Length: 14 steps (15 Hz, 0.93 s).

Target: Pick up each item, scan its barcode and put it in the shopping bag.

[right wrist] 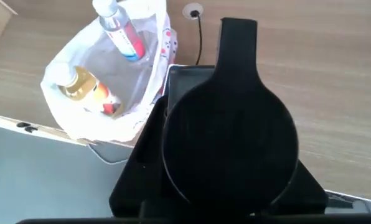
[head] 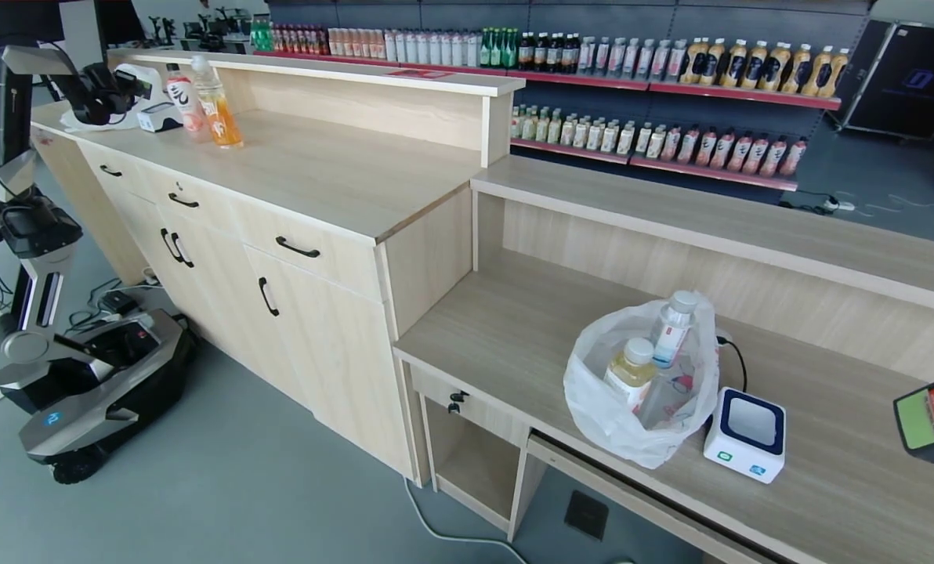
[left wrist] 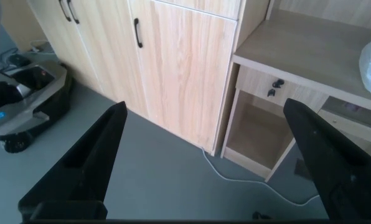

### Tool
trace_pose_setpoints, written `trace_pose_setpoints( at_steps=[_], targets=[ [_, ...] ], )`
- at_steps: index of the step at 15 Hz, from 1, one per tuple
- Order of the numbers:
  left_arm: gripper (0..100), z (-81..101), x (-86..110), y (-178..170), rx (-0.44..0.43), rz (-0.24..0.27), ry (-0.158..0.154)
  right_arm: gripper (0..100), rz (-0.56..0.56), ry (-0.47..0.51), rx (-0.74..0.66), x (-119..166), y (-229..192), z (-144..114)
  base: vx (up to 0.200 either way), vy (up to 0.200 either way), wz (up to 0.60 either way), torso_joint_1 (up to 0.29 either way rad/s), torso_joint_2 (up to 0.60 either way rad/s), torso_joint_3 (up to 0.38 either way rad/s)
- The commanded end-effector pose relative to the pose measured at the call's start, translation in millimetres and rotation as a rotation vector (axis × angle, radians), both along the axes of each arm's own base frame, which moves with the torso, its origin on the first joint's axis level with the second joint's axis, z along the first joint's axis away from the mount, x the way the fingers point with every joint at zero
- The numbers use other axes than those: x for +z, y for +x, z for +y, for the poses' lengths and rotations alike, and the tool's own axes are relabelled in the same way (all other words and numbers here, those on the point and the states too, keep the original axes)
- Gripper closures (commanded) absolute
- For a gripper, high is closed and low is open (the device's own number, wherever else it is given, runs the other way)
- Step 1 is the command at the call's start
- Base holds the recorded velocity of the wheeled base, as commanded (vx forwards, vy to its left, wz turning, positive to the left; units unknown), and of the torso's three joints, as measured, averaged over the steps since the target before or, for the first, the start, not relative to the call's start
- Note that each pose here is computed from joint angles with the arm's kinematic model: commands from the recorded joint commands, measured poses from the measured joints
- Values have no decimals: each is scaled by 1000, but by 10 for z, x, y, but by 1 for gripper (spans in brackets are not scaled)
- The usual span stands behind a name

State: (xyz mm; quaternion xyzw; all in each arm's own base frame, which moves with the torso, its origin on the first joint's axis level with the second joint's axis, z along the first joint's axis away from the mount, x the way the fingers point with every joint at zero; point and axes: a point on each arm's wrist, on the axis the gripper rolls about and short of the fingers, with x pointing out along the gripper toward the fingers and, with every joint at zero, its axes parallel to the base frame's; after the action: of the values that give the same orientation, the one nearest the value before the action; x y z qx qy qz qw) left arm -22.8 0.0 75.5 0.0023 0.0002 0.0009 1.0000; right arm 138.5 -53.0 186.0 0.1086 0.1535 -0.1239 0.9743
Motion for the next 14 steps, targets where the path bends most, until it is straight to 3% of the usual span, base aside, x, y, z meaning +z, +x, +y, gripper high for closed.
trace_pose_setpoints(
  at_steps=[1, 5, 14],
  targets=[
    [0, 0, 0, 0, 0, 0, 0, 100, 89, 145, -15, -198, 384, -192, 0, 0, 0, 0, 0, 0],
    [0, 0, 0, 0, 0, 0, 0, 100, 9, 249, 14, -166, 969, -434, 0, 0, 0, 0, 0, 0],
    [0, 0, 0, 0, 0, 0, 0, 100, 39, 323, 144, -620, 1356, -621, 0, 0, 0, 0, 0, 0]
  ],
)
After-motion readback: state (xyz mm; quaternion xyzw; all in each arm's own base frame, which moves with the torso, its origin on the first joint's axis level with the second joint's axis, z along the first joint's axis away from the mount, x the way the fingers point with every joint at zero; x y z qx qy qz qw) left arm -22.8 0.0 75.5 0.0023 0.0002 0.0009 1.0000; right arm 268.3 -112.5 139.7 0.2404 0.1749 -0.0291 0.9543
